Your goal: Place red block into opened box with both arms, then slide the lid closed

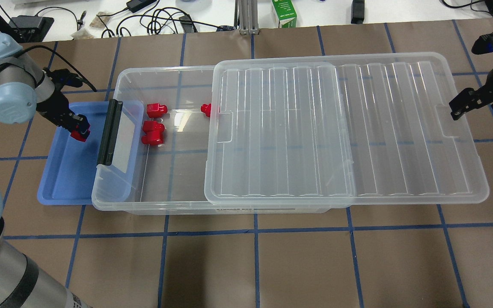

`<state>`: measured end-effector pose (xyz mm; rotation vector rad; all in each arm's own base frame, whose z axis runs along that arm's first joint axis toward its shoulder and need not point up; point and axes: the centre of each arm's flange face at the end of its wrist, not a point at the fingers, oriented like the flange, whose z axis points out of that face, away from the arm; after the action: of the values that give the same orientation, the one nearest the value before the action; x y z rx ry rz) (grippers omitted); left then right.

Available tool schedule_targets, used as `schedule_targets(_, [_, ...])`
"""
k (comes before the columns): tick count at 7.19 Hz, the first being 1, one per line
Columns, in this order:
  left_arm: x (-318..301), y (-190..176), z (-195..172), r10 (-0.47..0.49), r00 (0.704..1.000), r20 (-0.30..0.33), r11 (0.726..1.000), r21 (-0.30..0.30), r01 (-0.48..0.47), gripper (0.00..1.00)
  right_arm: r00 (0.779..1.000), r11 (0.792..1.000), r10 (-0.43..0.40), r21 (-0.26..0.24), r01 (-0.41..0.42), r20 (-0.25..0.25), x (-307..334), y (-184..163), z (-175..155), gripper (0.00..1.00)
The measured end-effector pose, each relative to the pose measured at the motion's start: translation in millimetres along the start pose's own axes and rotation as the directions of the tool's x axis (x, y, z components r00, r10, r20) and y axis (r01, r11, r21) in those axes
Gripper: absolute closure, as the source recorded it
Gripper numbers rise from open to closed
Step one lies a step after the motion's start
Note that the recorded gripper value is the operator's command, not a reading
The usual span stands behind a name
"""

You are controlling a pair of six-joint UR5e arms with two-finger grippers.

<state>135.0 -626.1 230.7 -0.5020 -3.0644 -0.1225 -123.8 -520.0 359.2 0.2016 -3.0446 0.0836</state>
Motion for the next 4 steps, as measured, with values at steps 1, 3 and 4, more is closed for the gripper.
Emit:
schedule_targets(1, [1.8, -2.8, -29.7, 0.001, 1.0, 0.009, 1.0, 0.012, -0.001, 1.0, 1.0, 1.0, -0.006, 0.001, 0.006, -0.002, 2.1, 1.4, -0.8, 0.0])
schedule_targets(3, [13.9, 3.3, -97.6, -0.036, 0.999, 0.012, 0.999, 0.032, 0.036, 1.0, 1.0, 1.0, -0.008, 0.0, 0.008, -0.004, 3.7, 2.7, -1.2, 0.0])
schedule_targets(4, [26.4, 10.9, -129.7, -0.071, 0.997, 0.012, 0.997, 0.038, 0.07, 1.0, 1.0, 1.0, -0.008, 0.0, 0.008, -0.005, 4.0, 2.8, -1.6, 0.0])
